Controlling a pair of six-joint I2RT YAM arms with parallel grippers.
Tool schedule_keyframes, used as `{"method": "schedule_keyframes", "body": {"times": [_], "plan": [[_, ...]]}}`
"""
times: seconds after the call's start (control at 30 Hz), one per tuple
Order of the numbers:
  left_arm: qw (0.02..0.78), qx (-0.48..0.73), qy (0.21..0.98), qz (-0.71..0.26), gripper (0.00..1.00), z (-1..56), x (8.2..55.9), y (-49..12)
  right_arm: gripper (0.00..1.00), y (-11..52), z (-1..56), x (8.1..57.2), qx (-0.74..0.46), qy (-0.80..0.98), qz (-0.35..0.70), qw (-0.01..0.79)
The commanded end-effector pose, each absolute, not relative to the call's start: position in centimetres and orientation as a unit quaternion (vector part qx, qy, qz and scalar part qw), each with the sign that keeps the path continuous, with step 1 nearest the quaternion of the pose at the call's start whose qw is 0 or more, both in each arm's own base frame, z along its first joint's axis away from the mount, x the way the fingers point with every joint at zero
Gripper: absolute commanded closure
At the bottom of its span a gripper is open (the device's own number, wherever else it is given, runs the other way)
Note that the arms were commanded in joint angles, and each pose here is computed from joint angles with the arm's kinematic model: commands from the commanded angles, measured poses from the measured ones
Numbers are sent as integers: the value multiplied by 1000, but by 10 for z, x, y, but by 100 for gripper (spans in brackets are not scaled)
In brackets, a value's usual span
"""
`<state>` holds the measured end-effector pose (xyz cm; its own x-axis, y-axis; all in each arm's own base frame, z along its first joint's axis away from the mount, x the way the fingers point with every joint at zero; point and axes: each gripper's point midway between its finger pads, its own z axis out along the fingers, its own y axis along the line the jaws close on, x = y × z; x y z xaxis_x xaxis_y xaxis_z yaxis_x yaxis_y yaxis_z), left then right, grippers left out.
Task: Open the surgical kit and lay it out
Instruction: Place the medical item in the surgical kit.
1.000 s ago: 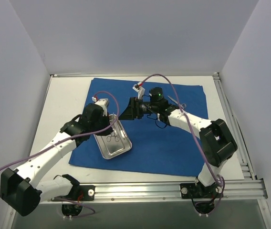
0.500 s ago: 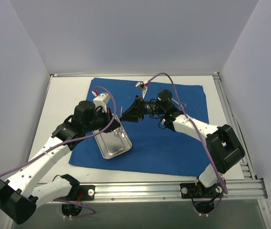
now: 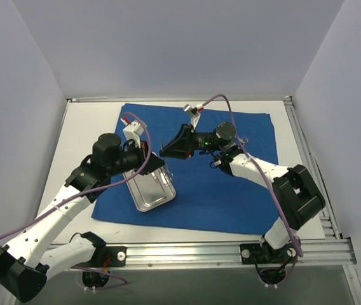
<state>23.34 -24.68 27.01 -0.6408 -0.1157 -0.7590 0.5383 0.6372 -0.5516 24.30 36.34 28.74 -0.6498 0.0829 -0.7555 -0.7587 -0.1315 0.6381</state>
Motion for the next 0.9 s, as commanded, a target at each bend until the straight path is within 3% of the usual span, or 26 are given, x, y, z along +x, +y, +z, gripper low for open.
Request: {"method": "schedule_keyframes", "body": {"times": [0.0,0.1,0.3,0.37,0.4,0.53,0.6,0.7,0.77,0.87], "plan": [[433,139,774,-441,98,298,235,-253,81,362,309,226,-327,534,713,316],[432,138,774,-442,98,298,237,-252,100,364,305,229,-322,541,713,309],[436,129,782,-427,97,295,246,-246,100,369,284,245,-289,600,682,303],[439,120,793,-406,81,289,250,-239,100,369,269,253,-294,634,645,309],[441,113,805,-381,64,282,254,-232,100,369,264,261,-288,650,627,319],[443,89,832,-322,53,265,265,-212,100,362,249,283,-296,689,561,350],[438,66,848,-291,52,256,267,-201,100,355,239,295,-280,717,533,349],[422,18,883,-206,51,233,279,-173,100,336,206,327,-267,791,424,351],[410,7,894,-179,53,222,284,-166,100,304,162,350,-248,861,296,332],[404,12,894,-192,53,216,285,-170,100,261,142,385,-211,904,151,339]]}}
